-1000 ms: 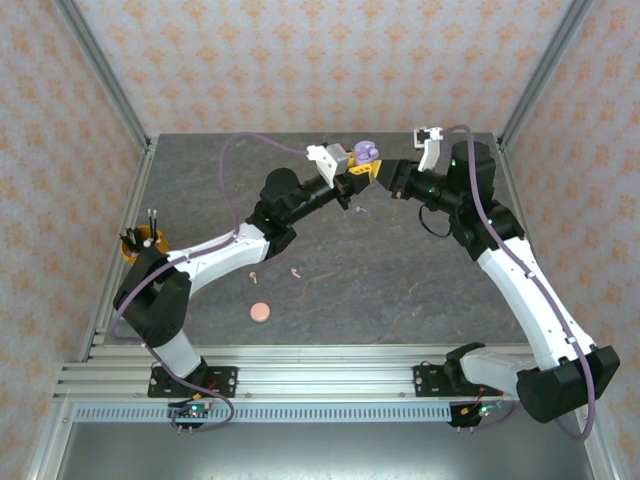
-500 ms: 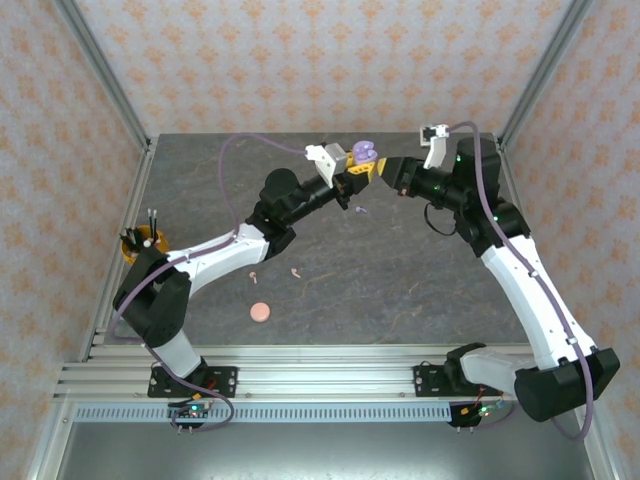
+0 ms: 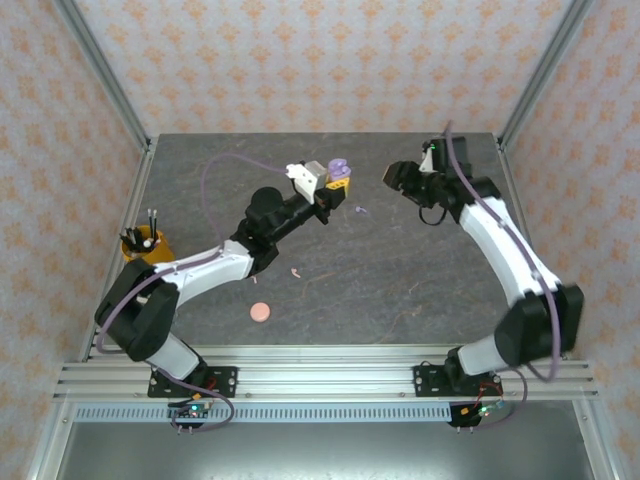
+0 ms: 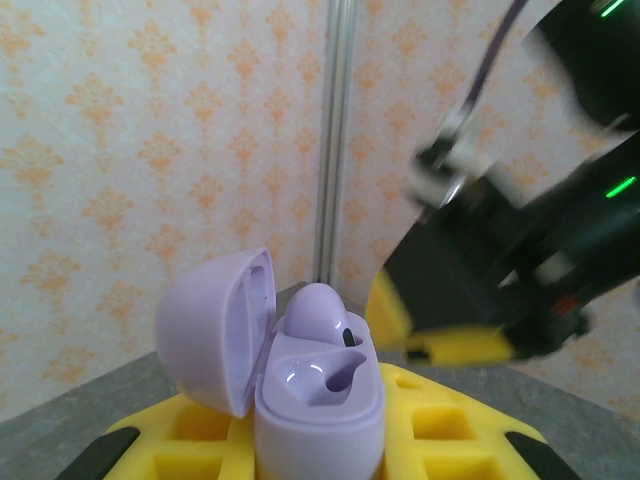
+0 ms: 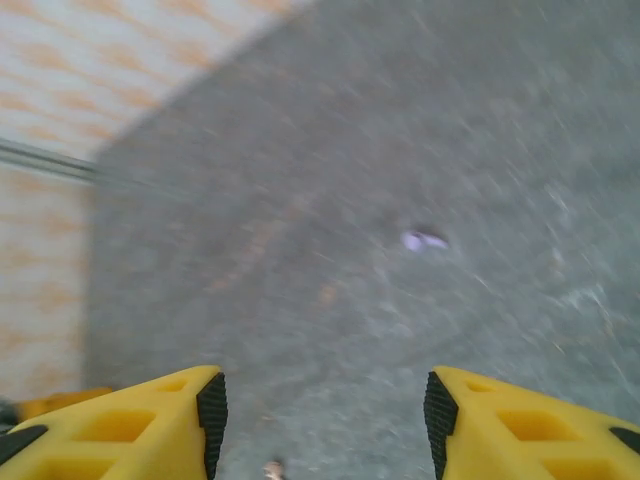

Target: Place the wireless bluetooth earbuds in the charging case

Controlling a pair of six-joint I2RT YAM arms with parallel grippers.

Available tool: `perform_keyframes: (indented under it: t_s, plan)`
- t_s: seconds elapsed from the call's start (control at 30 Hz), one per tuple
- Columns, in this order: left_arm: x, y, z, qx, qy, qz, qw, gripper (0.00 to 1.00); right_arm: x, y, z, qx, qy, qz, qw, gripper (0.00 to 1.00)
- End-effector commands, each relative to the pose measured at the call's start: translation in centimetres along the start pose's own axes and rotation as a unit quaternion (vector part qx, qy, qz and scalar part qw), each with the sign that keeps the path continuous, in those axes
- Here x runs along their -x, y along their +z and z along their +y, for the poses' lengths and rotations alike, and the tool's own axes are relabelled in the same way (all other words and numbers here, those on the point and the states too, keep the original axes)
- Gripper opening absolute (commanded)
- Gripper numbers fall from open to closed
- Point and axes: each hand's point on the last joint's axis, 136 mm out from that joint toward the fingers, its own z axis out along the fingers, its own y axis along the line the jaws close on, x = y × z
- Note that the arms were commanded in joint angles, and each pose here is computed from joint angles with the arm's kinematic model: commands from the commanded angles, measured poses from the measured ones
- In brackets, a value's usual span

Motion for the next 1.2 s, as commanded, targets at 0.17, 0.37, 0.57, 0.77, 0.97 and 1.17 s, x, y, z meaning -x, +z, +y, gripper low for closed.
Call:
perform_keyframes:
  t_s: [0.17, 0.37, 0.57, 0.77, 0.97, 1.17]
  plan:
    - [2.8, -3.2, 0.3, 0.027, 0.020, -0.031, 0.999, 0.00, -0.5, 10.1, -3.7, -0.098, 0.057, 0.090, 0.989, 0.55]
    - [3.3, -4.8, 0.3, 0.038, 0.022, -0.022, 0.999, 0.00, -0.4, 17.0, -3.6, -0.105, 0.027, 0.155, 0.982, 0.53]
    - [3.8, -6.0, 0.3, 0.047, 0.027, -0.019, 0.998, 0.00, -0.3, 20.6, -3.8, -0.114, 0.014, 0.167, 0.979, 0.53]
    - [3.6, -6.3, 0.3, 0.049, 0.028, -0.014, 0.998, 0.00, -1.3, 21.7, -3.6, -0.112, 0.013, 0.179, 0.977, 0.53]
    - [3.5, -6.5, 0.3, 0.050, 0.029, -0.017, 0.998, 0.00, -3.3, 21.1, -3.2, -0.109, 0.009, 0.191, 0.976, 0.53]
    - [3.5, -6.7, 0.3, 0.051, 0.031, -0.019, 0.998, 0.00, -5.1, 20.1, -3.1, -0.108, 0.008, 0.198, 0.974, 0.52]
